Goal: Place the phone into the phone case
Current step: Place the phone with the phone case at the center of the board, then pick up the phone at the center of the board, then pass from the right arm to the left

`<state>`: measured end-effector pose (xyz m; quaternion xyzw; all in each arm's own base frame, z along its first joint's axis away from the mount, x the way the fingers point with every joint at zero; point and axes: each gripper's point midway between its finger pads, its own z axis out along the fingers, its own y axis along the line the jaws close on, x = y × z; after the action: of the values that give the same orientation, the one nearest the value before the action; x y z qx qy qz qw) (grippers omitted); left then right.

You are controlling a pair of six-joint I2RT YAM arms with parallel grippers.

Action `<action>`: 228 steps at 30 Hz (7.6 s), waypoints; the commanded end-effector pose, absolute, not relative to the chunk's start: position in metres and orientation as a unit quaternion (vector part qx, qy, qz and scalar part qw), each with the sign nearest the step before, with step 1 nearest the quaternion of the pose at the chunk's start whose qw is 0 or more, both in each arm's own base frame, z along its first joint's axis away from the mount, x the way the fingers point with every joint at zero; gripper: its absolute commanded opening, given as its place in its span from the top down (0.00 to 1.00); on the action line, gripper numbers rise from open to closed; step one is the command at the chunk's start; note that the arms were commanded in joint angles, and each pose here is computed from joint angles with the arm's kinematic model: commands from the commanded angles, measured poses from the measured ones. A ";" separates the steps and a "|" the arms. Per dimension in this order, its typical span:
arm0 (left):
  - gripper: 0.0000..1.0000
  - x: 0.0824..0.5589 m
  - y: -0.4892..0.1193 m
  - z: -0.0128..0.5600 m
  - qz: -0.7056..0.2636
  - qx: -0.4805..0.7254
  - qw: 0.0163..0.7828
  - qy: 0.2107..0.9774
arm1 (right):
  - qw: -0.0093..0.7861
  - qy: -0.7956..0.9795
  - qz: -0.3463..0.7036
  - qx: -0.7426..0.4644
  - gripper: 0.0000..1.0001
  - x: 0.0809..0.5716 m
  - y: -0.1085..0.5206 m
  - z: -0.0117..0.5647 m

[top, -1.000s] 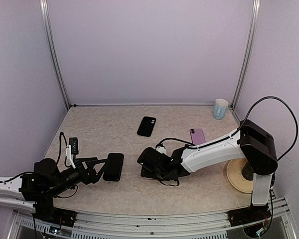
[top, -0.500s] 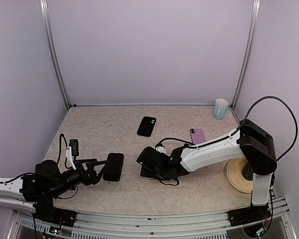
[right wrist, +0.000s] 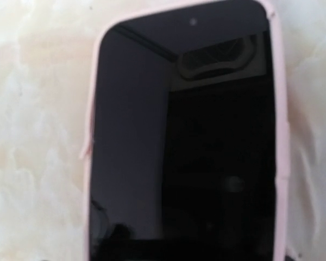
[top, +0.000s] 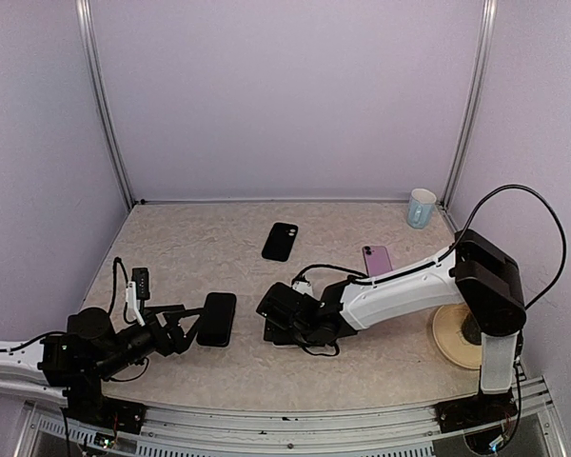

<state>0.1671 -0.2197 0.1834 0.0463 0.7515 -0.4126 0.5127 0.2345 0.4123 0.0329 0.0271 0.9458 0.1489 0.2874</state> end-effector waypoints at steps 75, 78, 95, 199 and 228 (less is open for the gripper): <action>0.01 0.195 -0.240 0.187 -0.385 0.039 0.494 0.779 | 0.288 0.957 -0.008 0.029 0.00 0.417 0.153 0.037; 0.01 0.195 -0.240 0.187 -0.386 0.039 0.493 0.779 | 0.284 0.958 -0.005 0.026 0.00 0.422 0.152 0.033; 0.01 0.194 -0.238 0.182 -0.387 0.035 0.490 0.780 | 0.255 0.967 -0.012 0.002 0.05 0.444 0.146 0.009; 0.01 0.182 -0.312 0.187 -0.472 0.223 0.398 0.755 | 0.514 0.654 0.203 -0.517 0.35 0.169 0.415 0.188; 0.71 0.178 -0.352 0.178 -0.525 0.222 0.302 0.764 | 0.557 0.627 0.102 -0.535 0.35 0.162 0.422 0.185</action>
<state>0.1775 -0.3460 0.1670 0.2166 0.7805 -0.5045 0.2990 0.1593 0.4078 0.1549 -0.5621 0.6408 0.0905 0.5151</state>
